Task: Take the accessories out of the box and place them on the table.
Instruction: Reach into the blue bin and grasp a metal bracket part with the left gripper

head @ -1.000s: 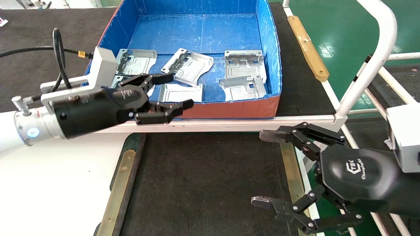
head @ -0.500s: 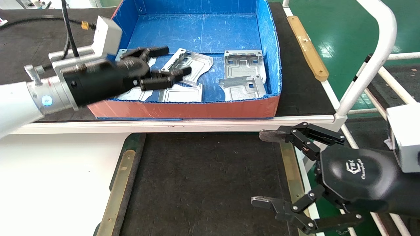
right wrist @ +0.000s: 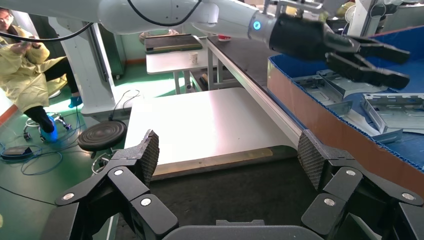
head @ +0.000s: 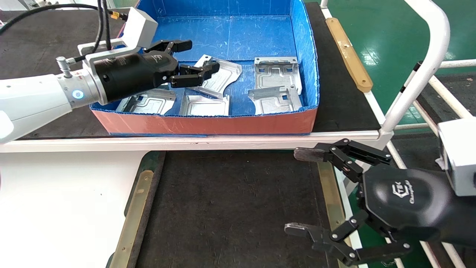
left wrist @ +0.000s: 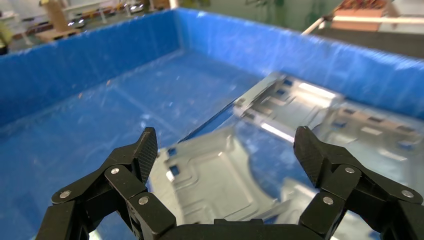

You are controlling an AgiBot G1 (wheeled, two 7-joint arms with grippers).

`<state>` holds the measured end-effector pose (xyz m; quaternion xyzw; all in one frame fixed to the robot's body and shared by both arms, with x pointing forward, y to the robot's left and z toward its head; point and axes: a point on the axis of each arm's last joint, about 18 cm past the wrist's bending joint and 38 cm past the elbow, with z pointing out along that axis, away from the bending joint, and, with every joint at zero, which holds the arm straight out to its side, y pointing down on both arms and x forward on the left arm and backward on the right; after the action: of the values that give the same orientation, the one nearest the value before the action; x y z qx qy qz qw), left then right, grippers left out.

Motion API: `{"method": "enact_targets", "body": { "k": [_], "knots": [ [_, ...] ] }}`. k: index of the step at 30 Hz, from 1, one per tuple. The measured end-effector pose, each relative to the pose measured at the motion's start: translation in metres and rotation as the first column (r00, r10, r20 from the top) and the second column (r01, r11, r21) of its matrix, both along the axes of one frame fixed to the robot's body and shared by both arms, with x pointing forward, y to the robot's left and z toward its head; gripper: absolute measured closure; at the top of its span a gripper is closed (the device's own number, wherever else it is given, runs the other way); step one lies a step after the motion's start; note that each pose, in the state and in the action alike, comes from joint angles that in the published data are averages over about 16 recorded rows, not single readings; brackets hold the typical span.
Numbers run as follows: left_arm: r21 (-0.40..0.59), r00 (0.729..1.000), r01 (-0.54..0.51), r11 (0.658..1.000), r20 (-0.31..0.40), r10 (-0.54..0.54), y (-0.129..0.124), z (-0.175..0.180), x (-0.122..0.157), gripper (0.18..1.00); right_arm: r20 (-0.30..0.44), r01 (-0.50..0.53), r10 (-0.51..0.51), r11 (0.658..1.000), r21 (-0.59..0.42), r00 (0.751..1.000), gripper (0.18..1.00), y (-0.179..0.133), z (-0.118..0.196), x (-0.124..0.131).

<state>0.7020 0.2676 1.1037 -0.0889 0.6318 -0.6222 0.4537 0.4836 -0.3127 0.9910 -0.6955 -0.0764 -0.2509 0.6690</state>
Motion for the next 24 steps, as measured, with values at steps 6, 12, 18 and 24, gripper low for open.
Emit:
{"method": "enact_targets", "body": {
  "k": [6,12,18,24],
  "knots": [
    [0.009,0.997,-0.074,0.997,-0.014,0.074,0.005,-0.008,0.016,0.184,0.0,0.0,0.0,1.0,0.0,1.0,0.178,0.0,0.0,0.0],
    [0.008,0.99,-0.136,0.991,-0.027,0.137,0.011,-0.014,0.027,0.184,0.0,0.0,0.0,1.0,0.0,1.0,0.178,0.0,0.0,0.0],
    [0.002,0.984,-0.175,0.985,-0.041,0.175,0.015,-0.018,0.033,0.184,0.0,0.0,0.0,1.0,0.0,1.0,0.178,0.0,0.0,0.0],
    [-0.003,0.98,-0.19,0.982,-0.056,0.189,0.015,-0.021,0.036,0.184,0.0,0.0,0.0,1.0,0.0,1.0,0.178,0.0,0.0,0.0]
  ]
}}
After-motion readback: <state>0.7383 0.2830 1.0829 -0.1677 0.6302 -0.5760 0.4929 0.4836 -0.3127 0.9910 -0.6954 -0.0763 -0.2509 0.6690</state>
